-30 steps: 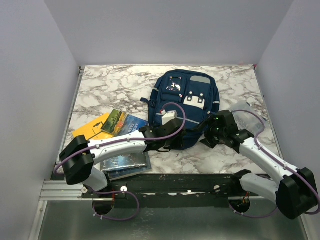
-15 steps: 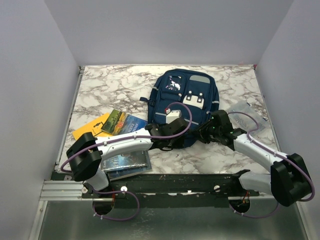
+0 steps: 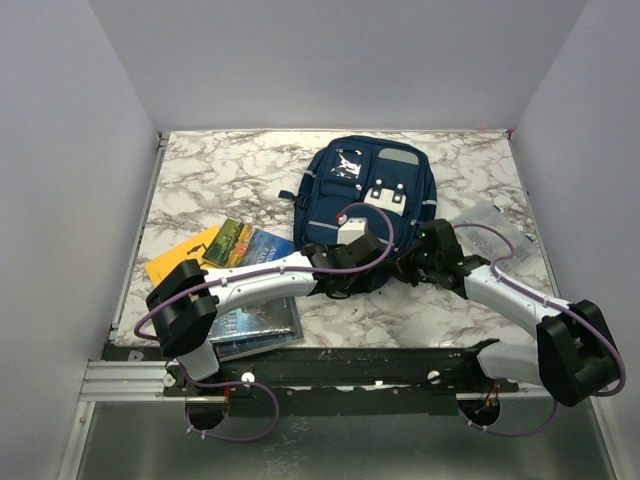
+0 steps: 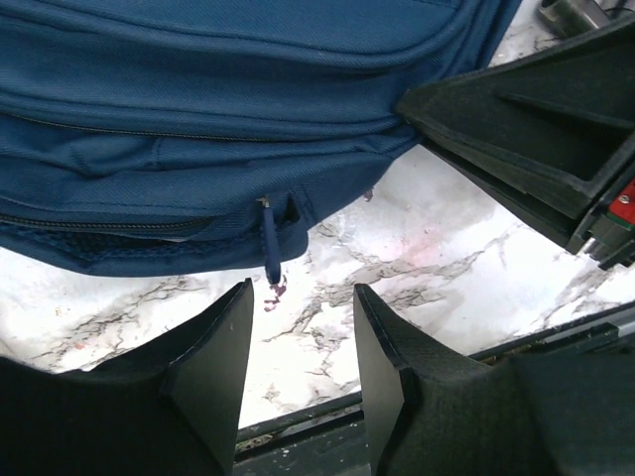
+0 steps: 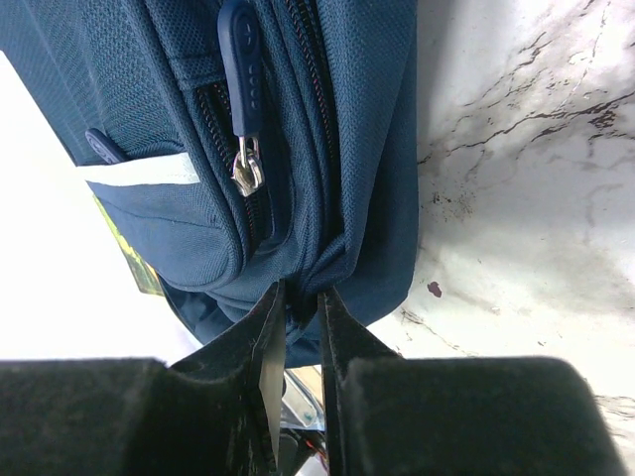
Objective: Pack the student bag
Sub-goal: Unzip the student bag at the center of the board.
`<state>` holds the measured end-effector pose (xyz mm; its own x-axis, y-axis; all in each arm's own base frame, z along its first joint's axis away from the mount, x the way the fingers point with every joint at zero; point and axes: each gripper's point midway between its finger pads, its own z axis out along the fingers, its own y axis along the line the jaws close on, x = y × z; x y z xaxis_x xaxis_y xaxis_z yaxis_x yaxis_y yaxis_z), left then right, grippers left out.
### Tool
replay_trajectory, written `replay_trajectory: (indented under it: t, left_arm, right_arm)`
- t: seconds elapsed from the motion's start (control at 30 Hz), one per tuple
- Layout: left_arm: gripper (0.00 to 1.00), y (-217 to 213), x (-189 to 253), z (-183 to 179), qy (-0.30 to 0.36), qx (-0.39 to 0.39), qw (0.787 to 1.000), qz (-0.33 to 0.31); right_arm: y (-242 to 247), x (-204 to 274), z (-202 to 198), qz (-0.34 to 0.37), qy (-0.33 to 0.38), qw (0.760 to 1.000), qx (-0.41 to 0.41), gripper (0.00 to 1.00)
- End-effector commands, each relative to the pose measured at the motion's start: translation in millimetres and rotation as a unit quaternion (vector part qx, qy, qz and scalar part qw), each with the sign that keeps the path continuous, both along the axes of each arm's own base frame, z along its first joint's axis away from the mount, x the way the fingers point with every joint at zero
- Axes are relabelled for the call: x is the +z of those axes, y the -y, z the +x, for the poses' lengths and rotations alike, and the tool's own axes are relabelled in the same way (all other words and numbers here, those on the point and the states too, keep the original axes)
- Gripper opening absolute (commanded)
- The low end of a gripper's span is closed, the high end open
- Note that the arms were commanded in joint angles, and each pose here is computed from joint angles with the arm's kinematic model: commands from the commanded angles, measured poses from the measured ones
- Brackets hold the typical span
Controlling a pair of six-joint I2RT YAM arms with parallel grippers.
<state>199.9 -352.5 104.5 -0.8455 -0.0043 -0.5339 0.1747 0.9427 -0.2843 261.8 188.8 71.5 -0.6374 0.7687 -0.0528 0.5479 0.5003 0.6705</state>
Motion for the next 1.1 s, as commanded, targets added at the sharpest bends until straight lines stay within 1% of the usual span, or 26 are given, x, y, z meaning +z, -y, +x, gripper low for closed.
replay_trajectory:
  t: [0.0,0.13,0.27,0.37,0.6,0.63,0.7,0.77,0.8,0.9,1.07]
  left_arm:
    - [0.50,-15,-1,7,0.023,0.018,0.999,0.028]
    - [0.49,-12,-7,7,0.019,0.006,0.999,0.038]
    - [0.43,-8,-10,13,0.029,0.000,0.998,0.050]
    - [0.36,-9,-14,17,0.034,0.003,0.998,0.061]
    - [0.29,-9,-21,24,0.045,0.002,0.996,0.081]
    - [0.27,-10,-21,26,0.050,0.001,0.995,0.086]
    - [0.19,-12,-20,30,0.055,-0.003,0.994,0.089]
    - [0.06,-9,-16,30,0.059,-0.016,0.995,0.076]
    - [0.00,-4,-11,29,0.063,-0.027,0.996,0.057]
    - [0.00,10,-6,19,0.064,-0.068,0.996,0.008]
    - [0.00,29,9,3,0.050,-0.119,0.990,-0.056]
  right_arm:
    - [-1,12,8,0.005,0.023,1.000,-0.003,0.18]
    - [-1,12,7,0.008,0.026,1.000,-0.003,0.16]
    - [0,11,7,0.003,0.026,1.000,0.000,0.14]
    - [-1,11,7,0.001,0.027,1.000,0.004,0.13]
    - [2,12,5,-0.010,0.038,0.999,0.013,0.14]
    - [2,13,4,-0.014,0.043,0.999,0.020,0.17]
    - [0,13,2,-0.021,0.058,0.997,0.047,0.28]
    - [2,13,-1,-0.037,0.067,0.995,0.068,0.35]
    - [5,13,-3,-0.049,0.069,0.994,0.074,0.37]
    - [16,11,-7,-0.075,0.073,0.992,0.069,0.43]
    - [7,13,-14,-0.041,0.069,0.994,0.071,0.45]
